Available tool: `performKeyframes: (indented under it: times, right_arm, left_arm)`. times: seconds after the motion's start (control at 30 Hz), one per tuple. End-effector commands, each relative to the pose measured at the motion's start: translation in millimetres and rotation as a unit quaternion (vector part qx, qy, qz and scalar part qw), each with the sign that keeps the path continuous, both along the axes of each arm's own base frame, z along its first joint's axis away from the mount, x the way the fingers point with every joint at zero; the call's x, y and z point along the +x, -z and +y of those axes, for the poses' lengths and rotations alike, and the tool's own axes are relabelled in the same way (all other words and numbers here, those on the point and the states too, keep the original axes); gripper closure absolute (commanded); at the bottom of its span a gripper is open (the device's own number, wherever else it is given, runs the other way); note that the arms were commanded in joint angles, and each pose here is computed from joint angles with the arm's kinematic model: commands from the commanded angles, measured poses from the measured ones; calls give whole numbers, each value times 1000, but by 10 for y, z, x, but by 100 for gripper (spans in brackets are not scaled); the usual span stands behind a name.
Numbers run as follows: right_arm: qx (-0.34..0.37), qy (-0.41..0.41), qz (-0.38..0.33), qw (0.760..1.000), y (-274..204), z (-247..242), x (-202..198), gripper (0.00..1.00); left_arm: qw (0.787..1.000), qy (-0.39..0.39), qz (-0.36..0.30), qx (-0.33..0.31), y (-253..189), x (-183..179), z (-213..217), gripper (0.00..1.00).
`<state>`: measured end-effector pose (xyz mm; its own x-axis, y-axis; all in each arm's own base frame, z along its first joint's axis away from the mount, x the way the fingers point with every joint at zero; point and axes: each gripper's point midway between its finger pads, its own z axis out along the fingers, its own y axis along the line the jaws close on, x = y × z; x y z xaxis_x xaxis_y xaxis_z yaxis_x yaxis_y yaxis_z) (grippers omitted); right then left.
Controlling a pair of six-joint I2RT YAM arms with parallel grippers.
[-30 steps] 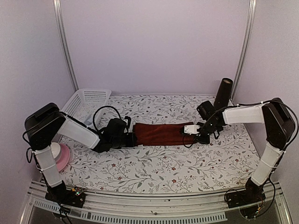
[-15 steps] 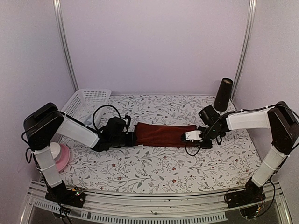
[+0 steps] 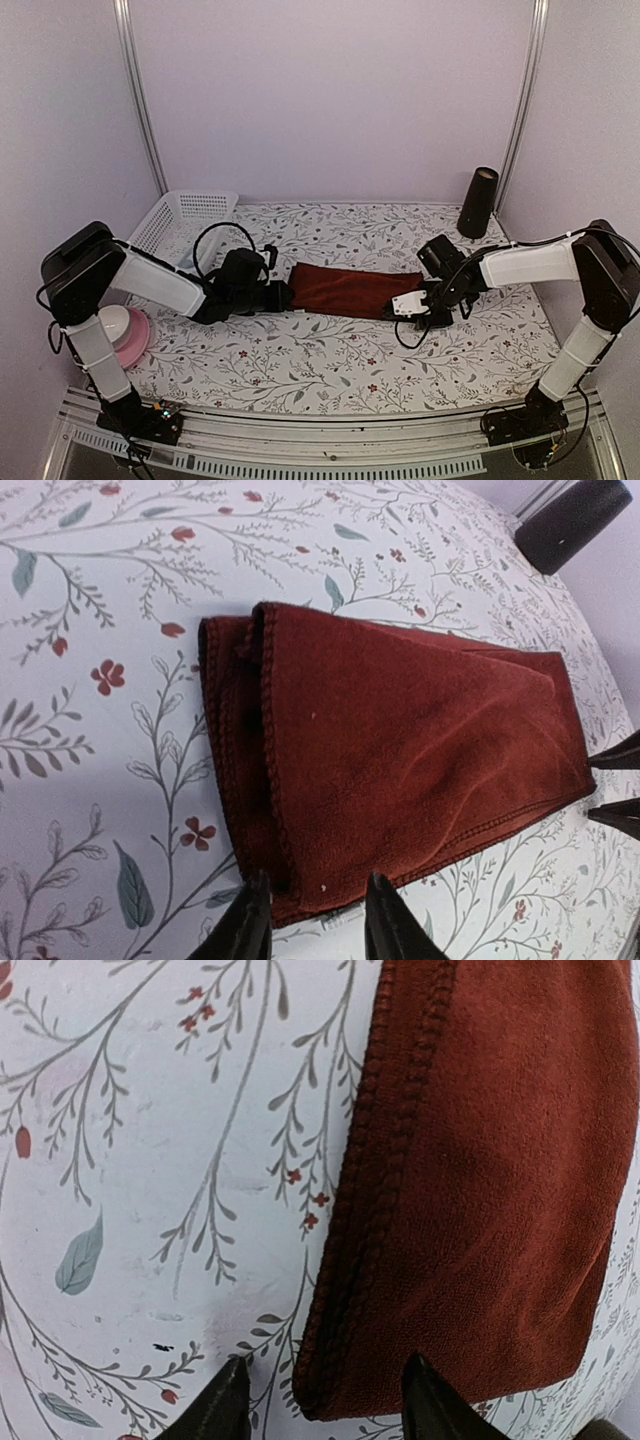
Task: Roll the towels
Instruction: Smooth out the towel at the center of the board.
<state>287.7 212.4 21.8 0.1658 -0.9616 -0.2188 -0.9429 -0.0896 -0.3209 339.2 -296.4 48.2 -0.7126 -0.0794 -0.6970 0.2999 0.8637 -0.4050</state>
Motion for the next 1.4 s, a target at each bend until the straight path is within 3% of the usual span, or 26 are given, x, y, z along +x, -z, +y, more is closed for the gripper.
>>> performKeyframes:
  times: [0.0, 0.13, 0.47, 0.63, 1.1, 1.37]
  right_arm:
    - [33, -1, -1, 999, -227, 76, -19, 44]
    - [96, 11, 29, 995, -443, 152, 24, 35]
    - [209, 81, 84, 971, -802, 218, 334, 30]
    - [218, 135, 101, 961, -719, 124, 553, 30]
    - [208, 186, 96, 956, -551, 15, 747, 31]
    - [200, 204, 104, 953, -423, -10, 794, 33]
  left_arm:
    - [999, -8, -38, -6, -338, 144, 98, 62]
    - [998, 8, -55, -15, -541, 313, 68, 48]
    - [993, 103, -34, -49, -375, 728, -289, 49]
    - [993, 111, -14, -36, -79, 785, -263, 49]
    - [991, 109, -63, -44, -150, 910, -117, 48]
    - [985, 146, -59, -71, -129, 926, -252, 61]
